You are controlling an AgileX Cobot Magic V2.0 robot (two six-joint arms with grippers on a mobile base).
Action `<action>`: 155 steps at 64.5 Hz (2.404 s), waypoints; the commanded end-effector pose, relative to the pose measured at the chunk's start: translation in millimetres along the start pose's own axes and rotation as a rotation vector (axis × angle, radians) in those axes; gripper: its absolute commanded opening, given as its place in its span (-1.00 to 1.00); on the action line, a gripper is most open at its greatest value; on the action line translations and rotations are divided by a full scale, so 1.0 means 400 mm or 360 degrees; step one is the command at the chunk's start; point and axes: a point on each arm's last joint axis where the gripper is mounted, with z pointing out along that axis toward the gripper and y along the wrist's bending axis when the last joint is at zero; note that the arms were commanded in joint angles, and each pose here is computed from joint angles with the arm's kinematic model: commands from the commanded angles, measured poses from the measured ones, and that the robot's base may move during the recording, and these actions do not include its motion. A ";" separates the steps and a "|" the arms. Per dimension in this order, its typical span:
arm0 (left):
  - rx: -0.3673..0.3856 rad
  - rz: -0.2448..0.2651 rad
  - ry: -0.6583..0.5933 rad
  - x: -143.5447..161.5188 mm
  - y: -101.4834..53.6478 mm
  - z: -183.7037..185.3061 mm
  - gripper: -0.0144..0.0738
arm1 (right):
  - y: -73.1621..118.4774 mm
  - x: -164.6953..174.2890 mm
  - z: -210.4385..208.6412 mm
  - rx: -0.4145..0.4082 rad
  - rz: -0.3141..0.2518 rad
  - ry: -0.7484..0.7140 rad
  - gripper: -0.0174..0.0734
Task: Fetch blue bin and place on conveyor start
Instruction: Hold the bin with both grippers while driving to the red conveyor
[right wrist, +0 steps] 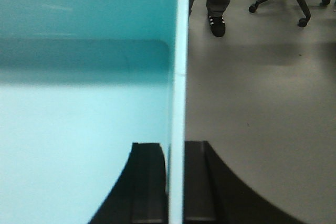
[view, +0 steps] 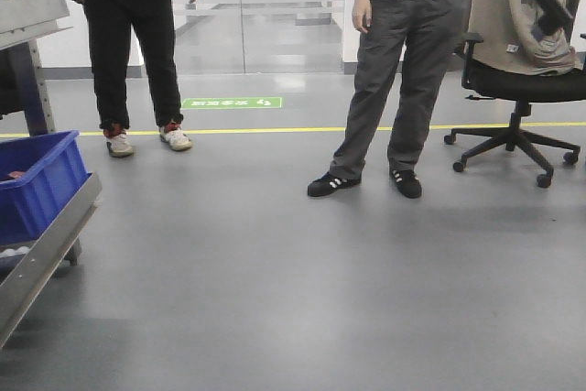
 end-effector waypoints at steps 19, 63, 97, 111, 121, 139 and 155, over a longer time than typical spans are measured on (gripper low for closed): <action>-0.0022 0.0019 -0.0086 -0.015 0.007 -0.015 -0.92 | -0.008 -0.016 -0.024 0.0007 -0.0017 -0.0083 -0.95; -0.0022 0.0019 -0.0086 -0.015 0.007 -0.015 -0.92 | -0.008 -0.016 -0.024 0.0004 -0.0017 -0.0089 -0.95; -0.0022 0.0019 -0.0086 -0.015 0.007 -0.015 -0.92 | -0.007 -0.017 -0.024 0.0002 -0.0017 -0.0095 -0.95; -0.0022 0.0019 -0.0086 -0.015 0.007 -0.015 -0.92 | -0.007 -0.017 -0.024 0.0002 -0.0017 -0.0095 -0.95; -0.0022 0.0019 -0.0086 -0.015 0.007 -0.015 -0.92 | -0.007 -0.017 -0.024 0.0002 -0.0017 -0.0095 -0.95; -0.0026 0.0017 -0.0086 -0.015 0.009 -0.014 -0.92 | -0.007 -0.017 -0.024 0.0002 -0.0017 -0.0095 -0.95; -0.0026 0.0017 -0.0086 -0.015 0.009 -0.014 -0.92 | -0.007 -0.017 -0.024 0.0002 -0.0017 -0.0095 -0.95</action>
